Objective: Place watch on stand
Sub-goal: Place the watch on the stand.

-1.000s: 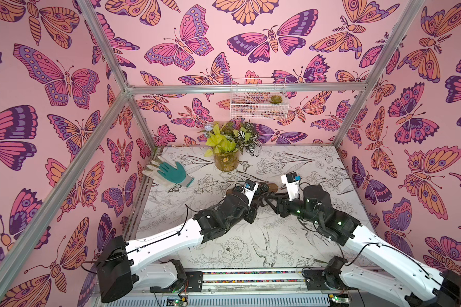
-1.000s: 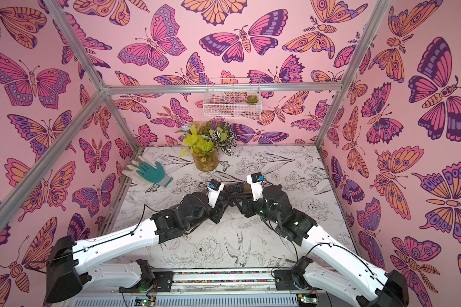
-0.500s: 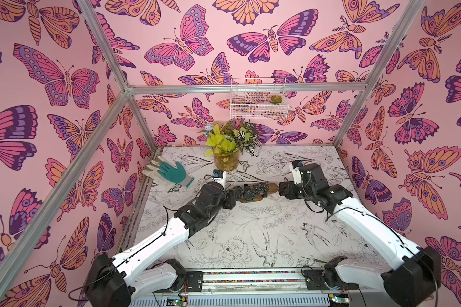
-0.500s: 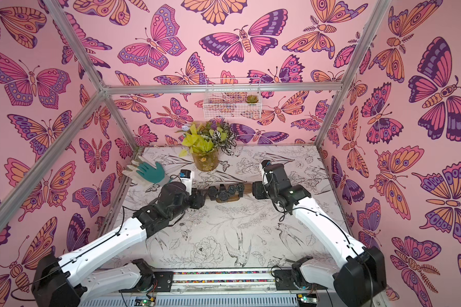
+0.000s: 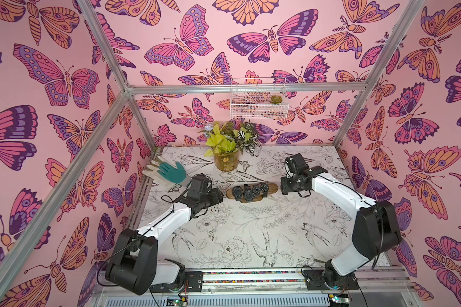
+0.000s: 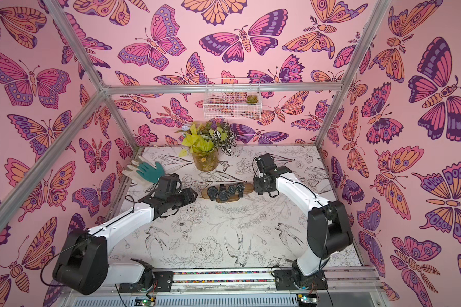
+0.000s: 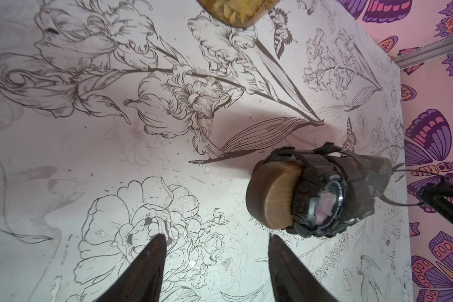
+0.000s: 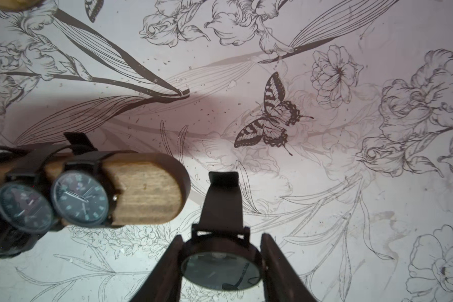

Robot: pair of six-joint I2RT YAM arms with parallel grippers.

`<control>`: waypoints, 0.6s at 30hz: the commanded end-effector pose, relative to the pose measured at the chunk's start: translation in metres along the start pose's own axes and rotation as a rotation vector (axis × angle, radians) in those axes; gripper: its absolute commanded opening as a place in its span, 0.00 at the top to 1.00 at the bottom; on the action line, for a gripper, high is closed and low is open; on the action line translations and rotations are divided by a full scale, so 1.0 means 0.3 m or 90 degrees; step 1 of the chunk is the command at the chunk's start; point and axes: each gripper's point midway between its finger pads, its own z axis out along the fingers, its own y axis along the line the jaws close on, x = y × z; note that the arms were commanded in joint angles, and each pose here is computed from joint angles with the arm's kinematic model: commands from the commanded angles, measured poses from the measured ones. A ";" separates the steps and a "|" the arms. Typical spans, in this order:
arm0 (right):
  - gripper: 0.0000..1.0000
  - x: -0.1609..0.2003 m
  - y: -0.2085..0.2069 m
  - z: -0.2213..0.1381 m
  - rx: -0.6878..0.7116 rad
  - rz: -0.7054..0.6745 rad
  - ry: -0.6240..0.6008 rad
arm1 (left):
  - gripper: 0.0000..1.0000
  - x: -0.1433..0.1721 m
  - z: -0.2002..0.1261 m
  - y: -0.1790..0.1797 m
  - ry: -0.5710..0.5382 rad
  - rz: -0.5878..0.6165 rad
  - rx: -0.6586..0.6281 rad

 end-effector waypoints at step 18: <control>0.76 -0.001 0.097 0.034 -0.097 -0.016 0.041 | 0.58 -0.023 0.114 -0.105 0.051 0.025 0.104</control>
